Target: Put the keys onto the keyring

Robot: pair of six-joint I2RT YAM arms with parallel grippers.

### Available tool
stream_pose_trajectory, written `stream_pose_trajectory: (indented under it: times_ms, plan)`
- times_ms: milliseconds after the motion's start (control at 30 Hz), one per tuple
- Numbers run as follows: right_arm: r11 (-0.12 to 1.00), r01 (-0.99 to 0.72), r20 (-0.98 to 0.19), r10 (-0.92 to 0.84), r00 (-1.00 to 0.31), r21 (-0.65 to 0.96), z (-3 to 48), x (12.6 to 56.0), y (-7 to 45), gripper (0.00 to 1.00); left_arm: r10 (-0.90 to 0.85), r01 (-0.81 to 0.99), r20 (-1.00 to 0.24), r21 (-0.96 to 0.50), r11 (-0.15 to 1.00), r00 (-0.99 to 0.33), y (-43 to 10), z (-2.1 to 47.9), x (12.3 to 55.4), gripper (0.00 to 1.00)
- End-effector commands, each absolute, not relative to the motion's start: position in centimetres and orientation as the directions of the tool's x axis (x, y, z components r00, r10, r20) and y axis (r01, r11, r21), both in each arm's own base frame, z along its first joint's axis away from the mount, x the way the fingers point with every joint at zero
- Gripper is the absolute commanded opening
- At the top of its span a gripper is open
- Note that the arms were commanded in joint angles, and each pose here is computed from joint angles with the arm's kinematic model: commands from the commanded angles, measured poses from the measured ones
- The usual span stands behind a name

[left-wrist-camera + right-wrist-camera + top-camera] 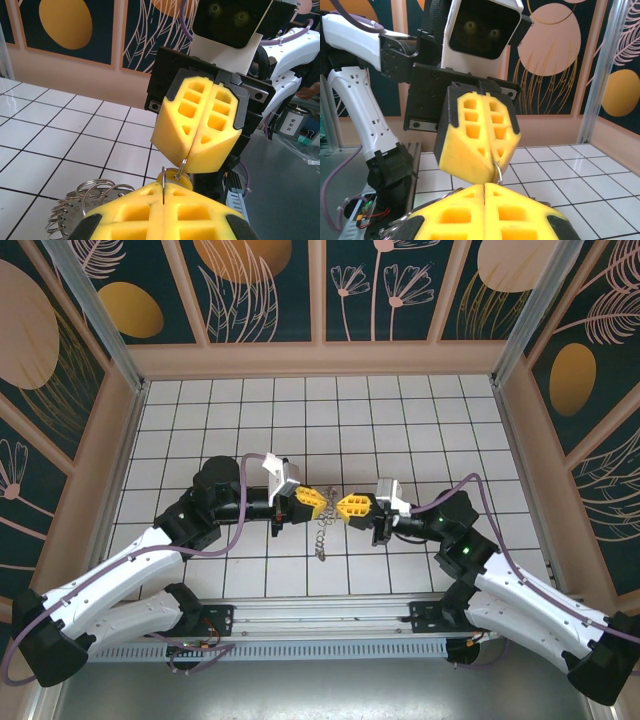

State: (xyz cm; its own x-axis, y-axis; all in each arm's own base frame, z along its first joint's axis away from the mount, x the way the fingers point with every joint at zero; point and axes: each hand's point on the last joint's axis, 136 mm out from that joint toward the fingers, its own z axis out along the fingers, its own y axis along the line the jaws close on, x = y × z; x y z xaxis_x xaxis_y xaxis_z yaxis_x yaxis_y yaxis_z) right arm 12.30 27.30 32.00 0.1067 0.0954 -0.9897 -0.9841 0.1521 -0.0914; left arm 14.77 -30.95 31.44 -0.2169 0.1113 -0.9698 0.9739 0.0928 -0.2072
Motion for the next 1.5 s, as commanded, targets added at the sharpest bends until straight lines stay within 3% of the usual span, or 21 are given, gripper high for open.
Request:
stream_pose_trajectory:
  times_ms: [0, 333, 1467]
  plan:
    - [0.104, -0.992, -0.992, 0.093, 0.085, -0.075, 31.5, 11.3, 27.3, 0.00, 0.063, 0.985, -0.985, -0.159, 0.064, -0.163, -30.7, 33.7, 14.2, 0.00]
    - [0.168, -0.984, -0.992, 0.095, 0.082, -0.066, 31.7, 12.9, 27.3, 0.00, 0.061, 0.985, -0.985, -0.160, 0.063, -0.164, -30.6, 33.7, 14.1, 0.00]
    - [0.164, -0.984, -0.985, 0.146, 0.095, -0.070, 33.2, 12.9, 27.4, 0.00, 0.064, 0.985, -0.984, -0.161, 0.060, -0.165, -30.6, 33.5, 14.0, 0.00]
